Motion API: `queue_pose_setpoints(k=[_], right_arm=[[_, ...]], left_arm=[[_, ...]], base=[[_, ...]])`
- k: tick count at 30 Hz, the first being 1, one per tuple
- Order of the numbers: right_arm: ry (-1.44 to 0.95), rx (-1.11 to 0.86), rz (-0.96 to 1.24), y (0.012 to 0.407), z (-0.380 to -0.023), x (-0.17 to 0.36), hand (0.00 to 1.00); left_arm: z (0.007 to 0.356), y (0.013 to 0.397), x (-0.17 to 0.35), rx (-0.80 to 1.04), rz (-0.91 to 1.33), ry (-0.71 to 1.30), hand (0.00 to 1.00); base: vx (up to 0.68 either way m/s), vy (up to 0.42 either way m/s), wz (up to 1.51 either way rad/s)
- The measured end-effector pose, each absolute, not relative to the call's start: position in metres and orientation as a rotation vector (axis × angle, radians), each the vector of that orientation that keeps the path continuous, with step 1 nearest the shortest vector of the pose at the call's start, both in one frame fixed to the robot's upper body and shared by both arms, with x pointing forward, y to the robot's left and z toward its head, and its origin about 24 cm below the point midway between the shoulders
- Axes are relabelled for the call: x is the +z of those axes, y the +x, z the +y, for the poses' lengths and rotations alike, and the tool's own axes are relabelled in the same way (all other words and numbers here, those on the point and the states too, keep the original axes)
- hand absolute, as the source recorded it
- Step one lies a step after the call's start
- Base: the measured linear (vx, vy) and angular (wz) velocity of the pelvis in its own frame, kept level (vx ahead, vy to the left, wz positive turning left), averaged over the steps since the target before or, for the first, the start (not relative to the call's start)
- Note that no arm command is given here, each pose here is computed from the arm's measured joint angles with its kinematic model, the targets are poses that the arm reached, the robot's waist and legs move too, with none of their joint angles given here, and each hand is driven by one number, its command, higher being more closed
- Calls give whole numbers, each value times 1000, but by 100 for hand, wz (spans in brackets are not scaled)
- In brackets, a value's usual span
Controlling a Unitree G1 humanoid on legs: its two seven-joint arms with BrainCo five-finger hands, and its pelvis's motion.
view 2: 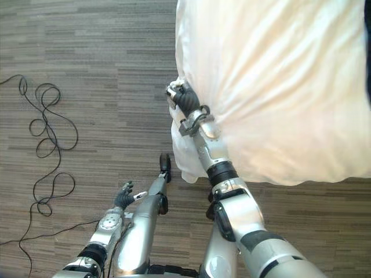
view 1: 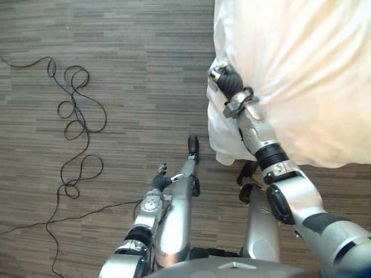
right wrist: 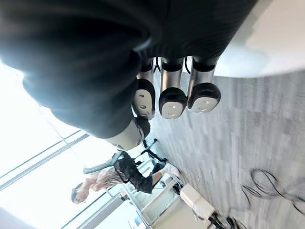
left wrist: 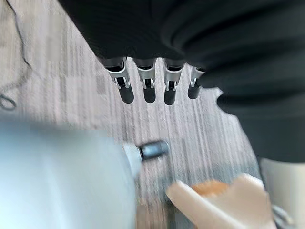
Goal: Tidy the bed and pick cloth on bed and put in laundry
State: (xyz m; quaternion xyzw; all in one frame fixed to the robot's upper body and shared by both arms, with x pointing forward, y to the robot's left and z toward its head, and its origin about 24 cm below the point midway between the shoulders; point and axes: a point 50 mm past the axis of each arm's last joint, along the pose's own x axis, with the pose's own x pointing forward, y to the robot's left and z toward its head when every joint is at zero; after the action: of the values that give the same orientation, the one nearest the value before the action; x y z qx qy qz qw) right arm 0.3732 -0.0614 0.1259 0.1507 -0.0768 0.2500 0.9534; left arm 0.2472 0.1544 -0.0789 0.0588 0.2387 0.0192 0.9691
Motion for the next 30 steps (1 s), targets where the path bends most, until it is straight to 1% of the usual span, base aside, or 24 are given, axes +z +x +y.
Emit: queue_pose_setpoints(k=[1,2,4,5,7,11,16,21,23,25,28,29,30], right_arm=[[343,480,-37,364,-63,90,100],[357,457,31,359,-66,71,100],[399,371,250,328,-85,5,100],[404,367,280,321,-86,-5,100],[441,284,361,304,-100,-31,100],[440,199,367,296,-122,-41,100],[454,134,386,281,-134,-54,100],[521,-32,403,258,-153,-72,100],[521,-155,429,253,-161,-77,100],[556,-447,491,236,-186,-88,100],[709,-832,519,201,-223,-101,100],[728,-893,521,194,-229,-103,100],[750,-1005,523,180,-240,-106,100]], left_arm=[[151,249,-77,36,470,108,0],[150,250,-76,35,464,105,0],[145,250,-75,32,463,89,0],[146,249,-76,32,465,90,0],[144,248,-77,30,468,86,0],[135,245,-80,22,485,64,0],[132,242,-84,41,497,60,0],[134,241,-85,53,496,70,0],[137,236,-89,59,512,79,0],[143,228,-95,63,543,99,0],[157,218,-101,88,568,125,0],[162,215,-102,94,575,134,0],[169,213,-103,100,579,150,0]], base=[[48,6,7],[68,10,4],[83,21,2],[92,15,-2],[72,0,-7],[38,-5,-22],[27,-12,-8],[37,-24,-11],[31,-33,-30],[77,-28,-33],[112,-38,-29],[151,-59,-31],[134,-55,-30]])
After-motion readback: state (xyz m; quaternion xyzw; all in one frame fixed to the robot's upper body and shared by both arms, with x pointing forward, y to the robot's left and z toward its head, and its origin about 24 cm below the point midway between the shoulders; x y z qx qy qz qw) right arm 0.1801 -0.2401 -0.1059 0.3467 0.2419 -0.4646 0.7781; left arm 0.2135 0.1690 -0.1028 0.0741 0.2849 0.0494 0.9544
